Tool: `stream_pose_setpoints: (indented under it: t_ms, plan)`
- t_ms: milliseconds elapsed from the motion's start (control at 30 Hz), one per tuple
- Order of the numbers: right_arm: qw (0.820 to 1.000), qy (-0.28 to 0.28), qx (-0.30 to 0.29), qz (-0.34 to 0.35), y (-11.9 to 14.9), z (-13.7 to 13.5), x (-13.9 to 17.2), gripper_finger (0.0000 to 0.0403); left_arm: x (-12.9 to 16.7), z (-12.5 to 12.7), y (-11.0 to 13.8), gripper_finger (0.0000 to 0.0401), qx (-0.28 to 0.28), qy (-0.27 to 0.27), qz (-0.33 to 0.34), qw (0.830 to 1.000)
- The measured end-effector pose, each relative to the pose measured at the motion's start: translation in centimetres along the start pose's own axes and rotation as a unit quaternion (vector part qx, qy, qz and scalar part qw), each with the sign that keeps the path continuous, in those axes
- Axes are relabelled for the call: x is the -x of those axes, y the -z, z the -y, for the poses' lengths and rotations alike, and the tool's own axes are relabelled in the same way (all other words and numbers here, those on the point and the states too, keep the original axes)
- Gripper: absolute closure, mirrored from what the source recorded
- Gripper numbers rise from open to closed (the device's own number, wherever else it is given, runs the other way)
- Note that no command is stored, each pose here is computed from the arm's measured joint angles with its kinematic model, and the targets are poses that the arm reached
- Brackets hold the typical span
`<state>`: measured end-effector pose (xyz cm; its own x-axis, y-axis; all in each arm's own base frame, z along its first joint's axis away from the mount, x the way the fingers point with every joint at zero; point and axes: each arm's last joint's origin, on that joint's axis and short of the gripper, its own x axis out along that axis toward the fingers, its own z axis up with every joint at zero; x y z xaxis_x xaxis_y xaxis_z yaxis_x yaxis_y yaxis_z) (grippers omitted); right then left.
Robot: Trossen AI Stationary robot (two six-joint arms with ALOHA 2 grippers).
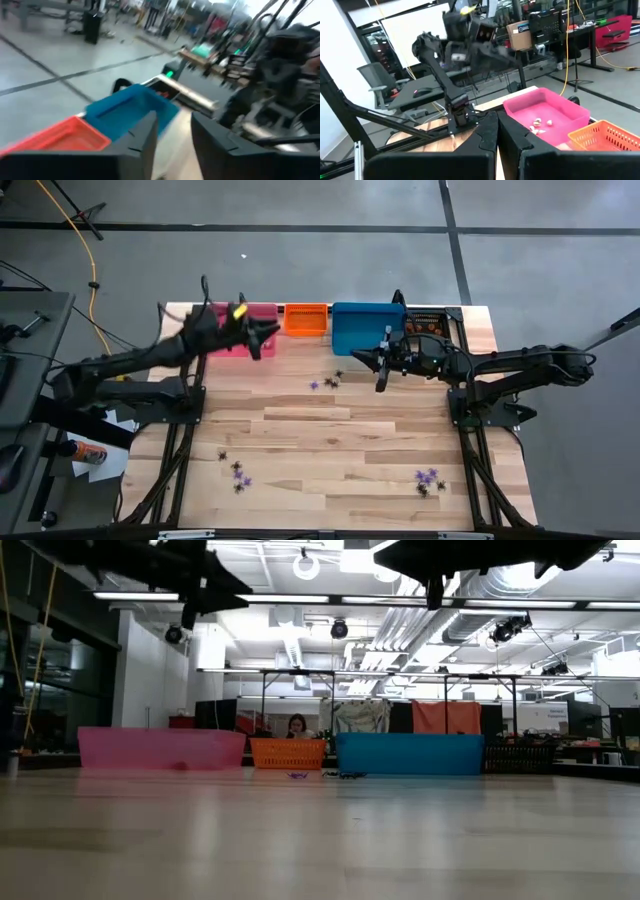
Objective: Sort Halloween decoration
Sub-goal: Put the black spider toy into the blue bin
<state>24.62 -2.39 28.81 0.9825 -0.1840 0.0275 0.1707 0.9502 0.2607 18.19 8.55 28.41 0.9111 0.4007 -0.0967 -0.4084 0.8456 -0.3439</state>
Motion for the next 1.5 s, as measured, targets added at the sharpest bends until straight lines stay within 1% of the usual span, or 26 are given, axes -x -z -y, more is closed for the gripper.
stream_pose_setpoints:
  t_ms: [100,167,200,300,400,467,533,600,767,867,933,1000,1067,1167,1233,1333,1500]
  plan:
    - [1.0,0.0,0.0,0.0,0.0,0.0,0.0,0.0401,0.4,0.5,2.6,0.035,0.027,0.028,0.031,0.999]
    - [1.0,0.0,0.0,0.0,0.0,0.0,0.0,0.0401,0.6,0.8,3.5,0.0385,0.032,0.044,0.045,0.998]
    - [1.0,0.0,0.0,0.0,0.0,0.0,0.0,0.0401,0.7,1.0,3.7,0.0392,0.032,0.05,0.046,0.997]
    - [1.0,0.002,0.0,0.0,0.0,0.0,0.0,0.0401,0.7,1.4,3.8,0.0392,0.018,0.06,0.047,0.997]
    - [1.0,0.011,-0.001,0.002,0.0,0.1,0.0,0.0401,0.7,1.9,3.3,0.0399,-0.019,0.069,0.057,0.996]
    - [0.999,0.026,-0.02,-0.003,0.1,0.2,-0.2,0.04,0.8,2.2,2.9,0.0397,-0.043,0.074,0.064,0.994]
    - [0.997,0.053,-0.034,-0.043,0.4,0.2,-0.7,0.0395,0.8,2.4,2.6,0.0397,-0.06,0.076,0.069,0.993]
    - [0.992,0.078,-0.025,-0.1,0.5,0.2,-1.7,0.0381,0.8,2.5,2.3,0.04,-0.062,0.077,0.074,0.992]
    - [0.968,0.113,0.013,-0.226,1.5,0.1,-5.3,0.0316,0.8,2.6,1.9,0.04,-0.058,0.078,0.079,0.992]
    - [0.941,0.129,0.052,-0.31,3.3,0.6,-7.4,0.0274,0.7,2.6,2.1,0.04,-0.058,0.075,0.07,0.993]
    - [0.918,0.131,0.089,-0.363,5.0,1.2,-8.5,0.0251,0.7,2.6,2.1,0.04,-0.054,0.075,0.069,0.993]
    - [0.899,0.115,0.129,-0.402,6.9,1.7,-9.4,0.0233,0.7,2.6,2.1,0.04,-0.042,0.075,0.066,0.994]
    - [0.881,0.082,0.161,-0.437,8.8,2.3,-9.9,0.022,0.7,2.6,2.1,0.04,-0.036,0.076,0.066,0.994]
    - [0.858,0.038,0.174,-0.481,11.5,3.0,-10.5,0.0211,0.7,2.6,2.1,0.0401,-0.036,0.076,0.066,0.994]
    - [0.851,0.022,0.174,-0.495,12.7,3.3,-10.8,0.0211,0.7,2.5,2.1,0.04,-0.036,0.075,0.067,0.994]
    - [0.846,0.02,0.174,-0.504,14.0,3.6,-11.1,0.021,0.7,2.5,2.1,0.0401,-0.037,0.075,0.065,0.994]
    - [0.843,0.034,0.165,-0.511,14.8,3.8,-11.3,0.021,0.7,2.5,2.1,0.04,-0.042,0.074,0.065,0.994]
